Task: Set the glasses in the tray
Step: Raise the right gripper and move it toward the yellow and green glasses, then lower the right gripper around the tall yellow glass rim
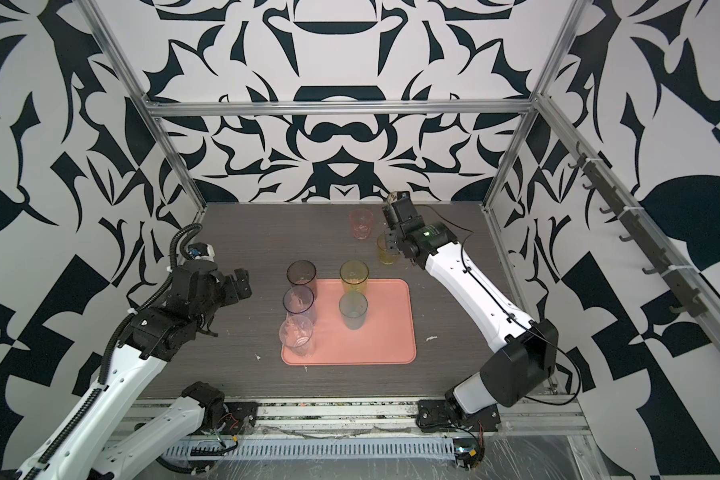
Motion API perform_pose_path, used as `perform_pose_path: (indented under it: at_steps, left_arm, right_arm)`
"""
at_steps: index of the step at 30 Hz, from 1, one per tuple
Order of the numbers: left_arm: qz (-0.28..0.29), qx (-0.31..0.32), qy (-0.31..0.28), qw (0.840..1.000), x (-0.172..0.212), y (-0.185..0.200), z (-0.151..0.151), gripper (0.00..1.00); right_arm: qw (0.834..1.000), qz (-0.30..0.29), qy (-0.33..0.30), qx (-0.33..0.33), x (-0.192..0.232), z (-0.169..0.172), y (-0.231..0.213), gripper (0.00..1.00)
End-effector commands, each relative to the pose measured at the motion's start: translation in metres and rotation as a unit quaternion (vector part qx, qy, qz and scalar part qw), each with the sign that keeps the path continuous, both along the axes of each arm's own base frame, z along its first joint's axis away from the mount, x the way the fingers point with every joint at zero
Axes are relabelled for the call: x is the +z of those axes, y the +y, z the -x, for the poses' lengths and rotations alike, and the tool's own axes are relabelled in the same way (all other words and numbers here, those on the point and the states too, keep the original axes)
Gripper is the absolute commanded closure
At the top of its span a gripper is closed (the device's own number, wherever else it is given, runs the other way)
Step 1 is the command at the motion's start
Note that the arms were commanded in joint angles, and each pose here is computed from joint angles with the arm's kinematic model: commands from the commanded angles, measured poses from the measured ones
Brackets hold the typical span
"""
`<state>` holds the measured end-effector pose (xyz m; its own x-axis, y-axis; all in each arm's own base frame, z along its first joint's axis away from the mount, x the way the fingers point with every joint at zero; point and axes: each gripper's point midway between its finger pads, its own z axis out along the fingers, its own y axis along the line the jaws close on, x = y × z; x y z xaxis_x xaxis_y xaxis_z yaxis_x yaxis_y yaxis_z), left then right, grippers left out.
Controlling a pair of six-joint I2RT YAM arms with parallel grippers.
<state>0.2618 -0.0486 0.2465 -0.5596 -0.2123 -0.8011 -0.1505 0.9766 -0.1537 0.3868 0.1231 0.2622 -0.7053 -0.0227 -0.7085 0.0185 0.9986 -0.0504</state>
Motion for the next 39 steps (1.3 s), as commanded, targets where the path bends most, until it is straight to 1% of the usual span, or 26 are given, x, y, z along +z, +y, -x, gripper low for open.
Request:
perform_pose_path:
  at_steps: [1,5,8,19,28,33,34,39]
  left_arm:
    - [-0.002,0.014,-0.006,1.0,0.008,0.005,0.0,0.01]
    - [-0.004,0.016,-0.008,1.0,0.01,0.005,-0.002,0.0]
    - [-0.004,0.016,-0.01,1.0,0.012,0.005,-0.003,0.01]
    - [-0.012,0.015,-0.019,1.0,0.016,0.005,-0.007,0.01]
    - [-0.026,0.015,-0.011,0.999,0.011,0.004,-0.016,0.0]
    - [-0.033,0.018,-0.013,0.999,0.012,0.004,-0.02,0.0]
    - [-0.033,0.018,-0.015,0.999,0.013,0.004,-0.02,0.01]
    - [-0.034,0.017,-0.028,0.999,0.018,0.003,-0.024,0.01]
  right_arm:
    - [0.998,-0.03,-0.048,-0.004,0.031,-0.023,-0.004,0.46]
    - [0.998,-0.033,-0.053,-0.017,0.03,-0.044,-0.014,0.43]
    - [0.998,-0.03,-0.053,-0.028,0.027,-0.06,-0.023,0.39]
    - [0.996,-0.05,-0.03,-0.065,0.006,-0.124,-0.045,0.29]
    - [0.995,-0.059,-0.017,-0.073,-0.006,-0.172,-0.052,0.26]
    - [0.994,-0.065,-0.014,-0.086,-0.017,-0.191,-0.058,0.26]
    - [0.994,-0.081,-0.009,-0.077,-0.02,-0.194,-0.052,0.26]
    - [0.992,-0.101,0.001,-0.076,-0.036,-0.206,-0.049,0.26]
